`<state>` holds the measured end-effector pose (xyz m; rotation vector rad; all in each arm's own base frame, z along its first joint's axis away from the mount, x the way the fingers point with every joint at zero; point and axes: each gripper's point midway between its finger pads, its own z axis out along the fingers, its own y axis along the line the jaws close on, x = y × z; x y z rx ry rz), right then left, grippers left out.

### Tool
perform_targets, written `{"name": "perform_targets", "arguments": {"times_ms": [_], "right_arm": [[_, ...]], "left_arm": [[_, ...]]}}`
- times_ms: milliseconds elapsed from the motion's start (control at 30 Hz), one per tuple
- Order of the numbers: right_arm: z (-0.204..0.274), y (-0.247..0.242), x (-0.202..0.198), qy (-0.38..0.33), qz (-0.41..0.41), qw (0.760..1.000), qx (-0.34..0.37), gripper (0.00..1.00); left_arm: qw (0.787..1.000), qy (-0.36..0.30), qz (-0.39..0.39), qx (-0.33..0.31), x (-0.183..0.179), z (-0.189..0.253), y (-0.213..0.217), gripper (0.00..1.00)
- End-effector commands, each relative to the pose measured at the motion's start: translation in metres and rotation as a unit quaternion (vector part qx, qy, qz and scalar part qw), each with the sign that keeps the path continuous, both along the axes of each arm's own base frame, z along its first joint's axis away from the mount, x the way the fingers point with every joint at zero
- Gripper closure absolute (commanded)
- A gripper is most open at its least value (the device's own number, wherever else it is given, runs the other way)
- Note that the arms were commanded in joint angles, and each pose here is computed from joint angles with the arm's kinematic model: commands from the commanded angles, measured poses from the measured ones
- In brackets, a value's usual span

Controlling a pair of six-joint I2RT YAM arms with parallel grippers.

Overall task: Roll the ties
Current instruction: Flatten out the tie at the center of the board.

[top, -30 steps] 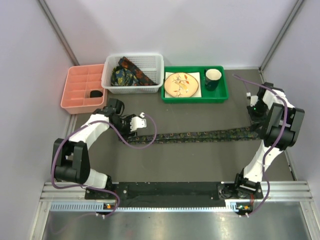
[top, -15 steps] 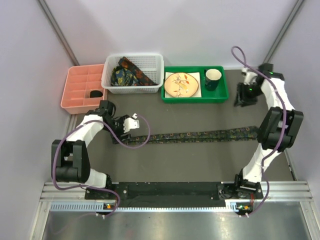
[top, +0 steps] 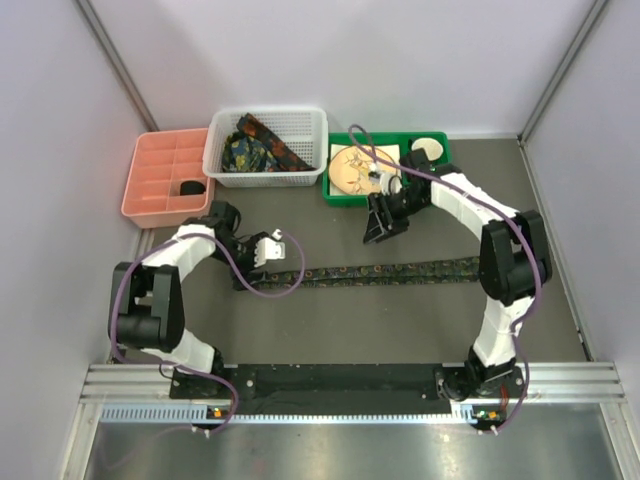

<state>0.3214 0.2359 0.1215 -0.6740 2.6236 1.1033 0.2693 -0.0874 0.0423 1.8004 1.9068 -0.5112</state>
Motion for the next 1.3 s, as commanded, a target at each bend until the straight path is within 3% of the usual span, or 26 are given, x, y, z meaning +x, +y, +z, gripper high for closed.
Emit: {"name": "perform_targets", "arguments": {"times_ms": [0, 67, 200, 367, 467, 500, 600, 700, 833, 867, 933, 1067, 1200, 1267], "right_arm": [[-0.026, -0.001, 0.006, -0.006, -0.007, 1.0, -0.014, 0.41], [-0.037, -0.01, 0.002, -0.02, 0.015, 0.999, -0.041, 0.33], [-0.054, -0.038, -0.008, -0.097, 0.075, 0.988, -0.098, 0.01], [-0.068, -0.054, -0.016, -0.136, 0.132, 0.974, -0.127, 0.01], [-0.07, -0.058, -0.02, -0.143, 0.147, 0.969, -0.136, 0.05], [-0.07, -0.059, -0.022, -0.141, 0.152, 0.968, -0.138, 0.08], [-0.066, -0.059, -0.025, -0.137, 0.158, 0.969, -0.132, 0.2], [-0.057, -0.055, -0.029, -0.126, 0.157, 0.972, -0.12, 0.31], [-0.037, -0.037, -0.02, -0.116, 0.126, 0.981, -0.085, 0.29], [-0.028, -0.03, -0.013, -0.119, 0.116, 0.984, -0.072, 0.29], [-0.02, -0.013, -0.014, -0.089, 0.094, 0.991, -0.039, 0.31], [-0.003, 0.033, -0.006, -0.061, 0.061, 0.996, 0.029, 0.4], [0.001, 0.079, -0.014, 0.002, 0.044, 0.996, 0.075, 0.58], [-0.009, 0.1, -0.023, 0.018, 0.054, 0.995, 0.079, 0.61]], "left_arm": [[0.998, -0.042, -0.024, -0.029, 0.022, 0.009, -0.041, 0.19], [0.998, -0.043, -0.04, -0.022, 0.022, 0.005, -0.058, 0.18], [0.998, -0.038, -0.051, -0.026, 0.023, 0.0, -0.077, 0.17], [0.997, -0.027, -0.072, -0.009, 0.013, -0.013, -0.076, 0.26], [0.995, -0.024, -0.095, 0.002, 0.001, -0.018, -0.072, 0.37], [0.995, -0.02, -0.1, 0.008, -0.005, -0.021, -0.069, 0.47], [0.994, -0.022, -0.109, 0.017, -0.014, -0.023, -0.062, 0.61], [0.99, -0.028, -0.136, 0.019, -0.022, -0.021, -0.06, 0.63], [0.996, -0.036, -0.087, -0.009, -0.015, -0.003, -0.057, 0.26], [0.997, -0.043, -0.069, -0.008, -0.008, 0.004, -0.054, 0.24], [0.999, -0.033, -0.019, -0.014, -0.002, 0.015, -0.037, 0.23], [1.0, -0.014, 0.005, -0.009, -0.004, 0.021, 0.003, 0.23], [1.0, -0.012, 0.006, 0.005, -0.005, 0.013, 0.031, 0.23], [1.0, -0.008, 0.012, 0.002, -0.002, 0.01, 0.033, 0.23]]}}
